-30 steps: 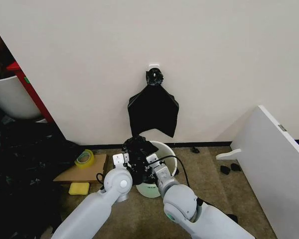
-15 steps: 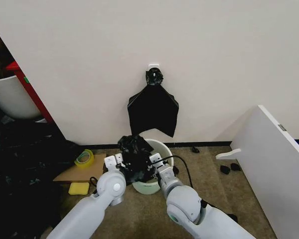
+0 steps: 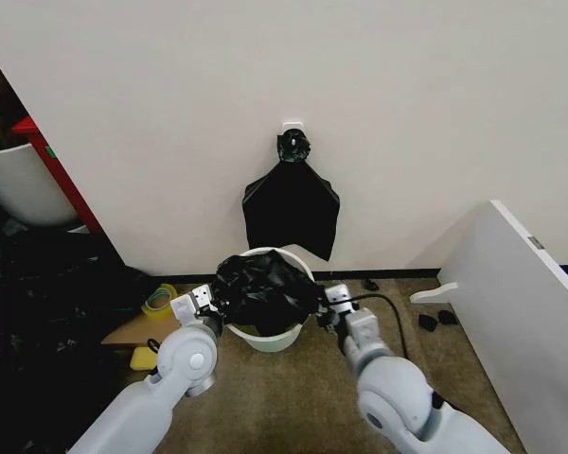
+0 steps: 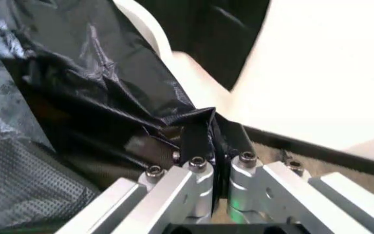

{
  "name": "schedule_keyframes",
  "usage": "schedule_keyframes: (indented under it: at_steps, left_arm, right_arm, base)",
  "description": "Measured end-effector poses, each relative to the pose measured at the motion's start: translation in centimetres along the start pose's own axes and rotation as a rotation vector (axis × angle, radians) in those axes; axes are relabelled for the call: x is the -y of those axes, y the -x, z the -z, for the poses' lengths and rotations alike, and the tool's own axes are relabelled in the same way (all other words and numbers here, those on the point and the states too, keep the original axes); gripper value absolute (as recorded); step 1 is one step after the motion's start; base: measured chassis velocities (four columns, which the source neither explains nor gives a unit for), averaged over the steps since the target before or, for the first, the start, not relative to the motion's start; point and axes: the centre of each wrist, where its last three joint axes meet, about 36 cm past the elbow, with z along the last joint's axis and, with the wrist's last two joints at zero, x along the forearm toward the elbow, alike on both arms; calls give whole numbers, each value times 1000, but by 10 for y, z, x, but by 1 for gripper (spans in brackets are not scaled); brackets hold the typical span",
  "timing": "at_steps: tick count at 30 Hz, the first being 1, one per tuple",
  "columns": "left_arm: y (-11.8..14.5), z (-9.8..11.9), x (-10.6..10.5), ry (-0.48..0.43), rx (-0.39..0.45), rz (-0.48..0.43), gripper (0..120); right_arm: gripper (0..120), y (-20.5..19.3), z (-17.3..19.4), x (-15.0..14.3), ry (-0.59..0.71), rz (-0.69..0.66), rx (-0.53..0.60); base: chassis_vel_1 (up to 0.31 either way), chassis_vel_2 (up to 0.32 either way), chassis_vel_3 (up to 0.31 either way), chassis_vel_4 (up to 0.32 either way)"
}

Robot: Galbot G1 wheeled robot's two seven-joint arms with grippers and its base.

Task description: Place the garbage bag over the trash bin.

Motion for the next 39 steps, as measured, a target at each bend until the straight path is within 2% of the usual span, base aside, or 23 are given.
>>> schedule_keyframes:
  at_steps: [10,17,20,22,24,26,28,31,33,34,38,39]
  left_arm:
    - [-14,0,-5,3,6,-4,1]
    - [-26,-1,-8,36,22,-6,1]
    - [-30,-1,-7,52,27,-18,1]
    - [-30,-1,-7,56,27,-20,1]
    - [-30,0,-6,63,29,-23,1]
    - [-30,1,-6,63,30,-23,1]
    - [-28,2,-6,66,30,-22,1]
    - [-27,2,-6,73,28,-22,1]
    - [-27,2,-6,93,25,-22,1]
    - [-27,2,-6,93,25,-22,1]
    - [-33,2,-4,145,10,-37,1]
    - [-33,2,-4,145,10,-37,1]
  right_arm:
    - [0,-15,-15,3,14,-14,-20]
    - [2,-31,-11,-2,16,32,22]
    - [16,-46,-9,-3,14,95,74]
    - [19,-50,-8,-2,13,112,91]
    - [32,-60,-4,1,16,143,125]
    - [34,-64,-2,4,15,149,133]
    - [45,-72,1,11,11,155,149]
    - [53,-78,5,16,6,158,160]
    - [65,-85,10,24,-24,185,194]
    - [65,-85,10,24,-24,185,194]
    - [82,-86,14,26,-96,280,258]
    - [82,-86,14,26,-96,280,258]
  base:
    - [0,0,0,0]
    - [0,0,0,0]
    - [0,0,0,0]
    - [0,0,0,0]
    - [0,0,0,0]
    - [0,0,0,0]
    - [0,0,0,0]
    - [0,0,0,0]
    - [0,0,0,0]
    - [0,0,0,0]
    - [0,0,0,0]
    - [0,0,0,0]
